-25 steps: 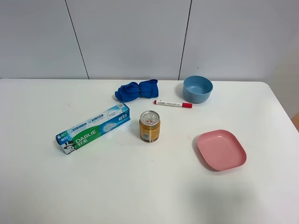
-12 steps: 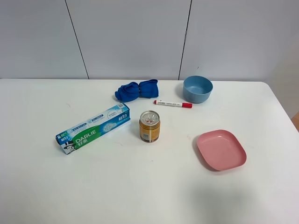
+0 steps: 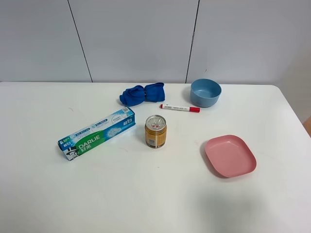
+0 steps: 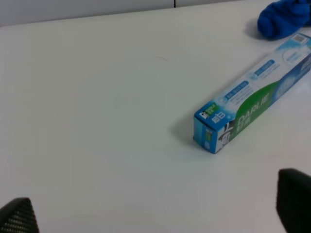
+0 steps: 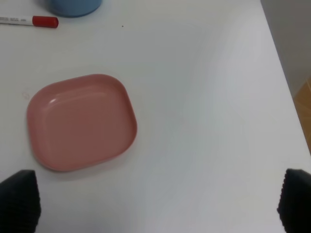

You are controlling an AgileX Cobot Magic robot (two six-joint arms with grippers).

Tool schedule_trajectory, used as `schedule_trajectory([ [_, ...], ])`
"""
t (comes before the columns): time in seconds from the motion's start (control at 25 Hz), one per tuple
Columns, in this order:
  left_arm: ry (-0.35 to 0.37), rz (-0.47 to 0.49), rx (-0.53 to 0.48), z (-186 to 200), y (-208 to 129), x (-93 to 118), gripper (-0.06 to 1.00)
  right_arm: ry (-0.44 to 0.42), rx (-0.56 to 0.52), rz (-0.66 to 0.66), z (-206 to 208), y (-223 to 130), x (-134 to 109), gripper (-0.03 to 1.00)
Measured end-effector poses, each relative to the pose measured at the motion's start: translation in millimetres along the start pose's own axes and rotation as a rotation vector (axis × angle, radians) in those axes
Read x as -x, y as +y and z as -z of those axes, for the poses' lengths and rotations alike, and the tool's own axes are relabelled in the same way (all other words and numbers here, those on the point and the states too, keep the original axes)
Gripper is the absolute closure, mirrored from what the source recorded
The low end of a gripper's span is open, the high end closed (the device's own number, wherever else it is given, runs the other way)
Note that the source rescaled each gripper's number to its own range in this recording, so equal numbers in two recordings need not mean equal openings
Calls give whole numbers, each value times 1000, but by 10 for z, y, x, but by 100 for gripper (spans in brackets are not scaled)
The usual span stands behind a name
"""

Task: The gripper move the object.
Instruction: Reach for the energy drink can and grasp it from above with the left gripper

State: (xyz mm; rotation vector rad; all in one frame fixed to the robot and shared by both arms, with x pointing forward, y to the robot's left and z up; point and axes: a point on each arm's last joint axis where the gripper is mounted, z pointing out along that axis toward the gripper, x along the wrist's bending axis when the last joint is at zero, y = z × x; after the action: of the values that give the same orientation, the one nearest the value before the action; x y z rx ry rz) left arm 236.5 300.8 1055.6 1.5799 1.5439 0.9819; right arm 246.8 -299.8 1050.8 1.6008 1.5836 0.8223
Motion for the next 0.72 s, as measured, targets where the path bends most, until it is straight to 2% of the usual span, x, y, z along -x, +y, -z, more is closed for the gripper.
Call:
schedule_trajectory([
  [0.12,-5,-14,-80,-88,135,-6,-6,0,0,0,0,0,0,-3],
  [0.28,-21,-22,-225,-328,494,-20,-6,0,0,0,0,0,0,-3],
  [0.6,-165,-72,-302,-1206,1391,53,-6,0,0,0,0,0,0,-3],
  [0.72,-244,-169,-354,-1602,1600,203,-6,0,0,0,0,0,0,-3],
])
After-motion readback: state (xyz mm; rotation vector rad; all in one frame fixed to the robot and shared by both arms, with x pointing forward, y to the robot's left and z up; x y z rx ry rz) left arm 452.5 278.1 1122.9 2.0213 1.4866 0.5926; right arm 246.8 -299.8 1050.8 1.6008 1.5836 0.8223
